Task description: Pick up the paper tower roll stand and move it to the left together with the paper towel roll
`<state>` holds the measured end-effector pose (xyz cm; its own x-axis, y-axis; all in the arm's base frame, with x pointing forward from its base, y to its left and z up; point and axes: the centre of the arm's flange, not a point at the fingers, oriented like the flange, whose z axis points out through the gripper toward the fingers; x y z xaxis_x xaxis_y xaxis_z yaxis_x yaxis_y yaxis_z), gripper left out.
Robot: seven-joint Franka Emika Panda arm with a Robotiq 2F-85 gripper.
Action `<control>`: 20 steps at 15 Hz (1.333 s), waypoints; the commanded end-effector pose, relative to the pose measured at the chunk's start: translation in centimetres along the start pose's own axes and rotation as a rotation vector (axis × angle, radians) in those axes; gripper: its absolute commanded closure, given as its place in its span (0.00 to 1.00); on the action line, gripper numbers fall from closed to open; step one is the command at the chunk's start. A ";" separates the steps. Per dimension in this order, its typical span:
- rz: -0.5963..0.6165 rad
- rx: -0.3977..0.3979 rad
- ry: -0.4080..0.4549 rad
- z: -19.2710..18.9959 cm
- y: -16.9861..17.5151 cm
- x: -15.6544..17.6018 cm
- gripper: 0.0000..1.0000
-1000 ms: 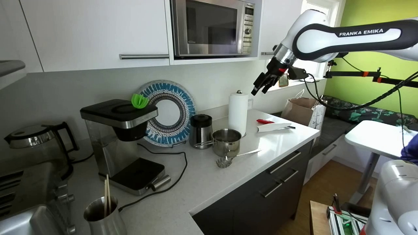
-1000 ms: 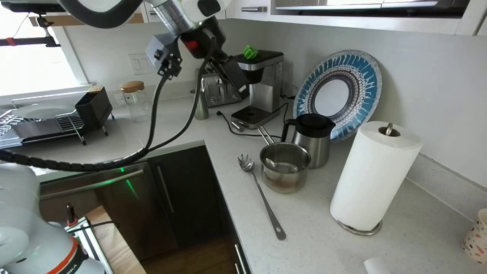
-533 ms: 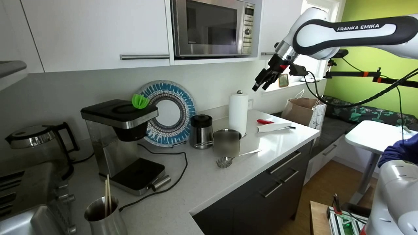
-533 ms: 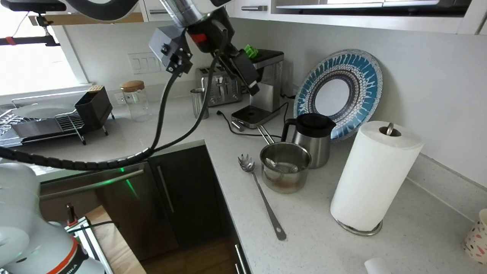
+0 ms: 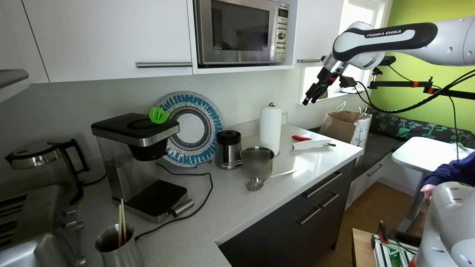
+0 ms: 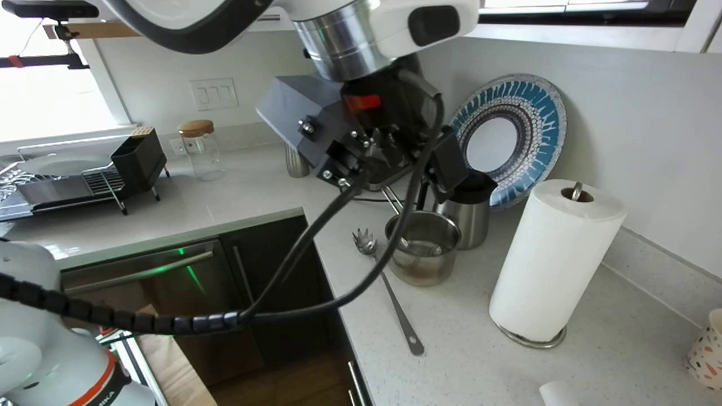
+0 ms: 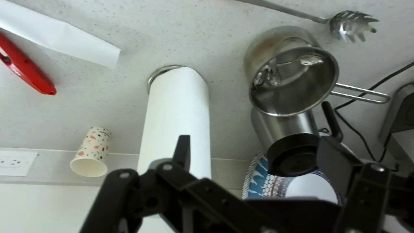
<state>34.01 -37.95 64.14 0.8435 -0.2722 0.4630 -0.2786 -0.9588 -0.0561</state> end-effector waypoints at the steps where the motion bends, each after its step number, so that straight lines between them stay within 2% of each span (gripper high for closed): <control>1: 0.010 -0.011 -0.008 0.5 0.5 0.3 0.00; 2: 0.013 -0.017 -0.015 0.8 0.7 0.6 0.00; 3: -0.038 -0.029 0.121 -0.1 -0.4 0.5 0.00; 4: -0.085 -0.059 0.137 -0.2 -0.7 1.0 0.00; 7: -0.193 -0.104 0.277 1.2 -0.3 2.6 0.00; 8: -0.210 -0.096 0.335 1.9 0.1 3.1 0.00; 11: -0.186 -0.053 0.510 4.3 1.4 3.6 0.00; 13: -0.165 -0.095 0.619 6.1 2.9 3.7 0.00; 15: -0.085 -0.108 0.639 7.1 3.9 3.6 0.00; 16: -0.116 -0.117 0.602 4.7 1.6 3.0 0.00; 20: -0.120 -0.119 0.604 4.9 1.6 3.1 0.00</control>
<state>38.45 -40.67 61.12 0.4736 -0.0355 0.8800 -0.2759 -0.9549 0.1100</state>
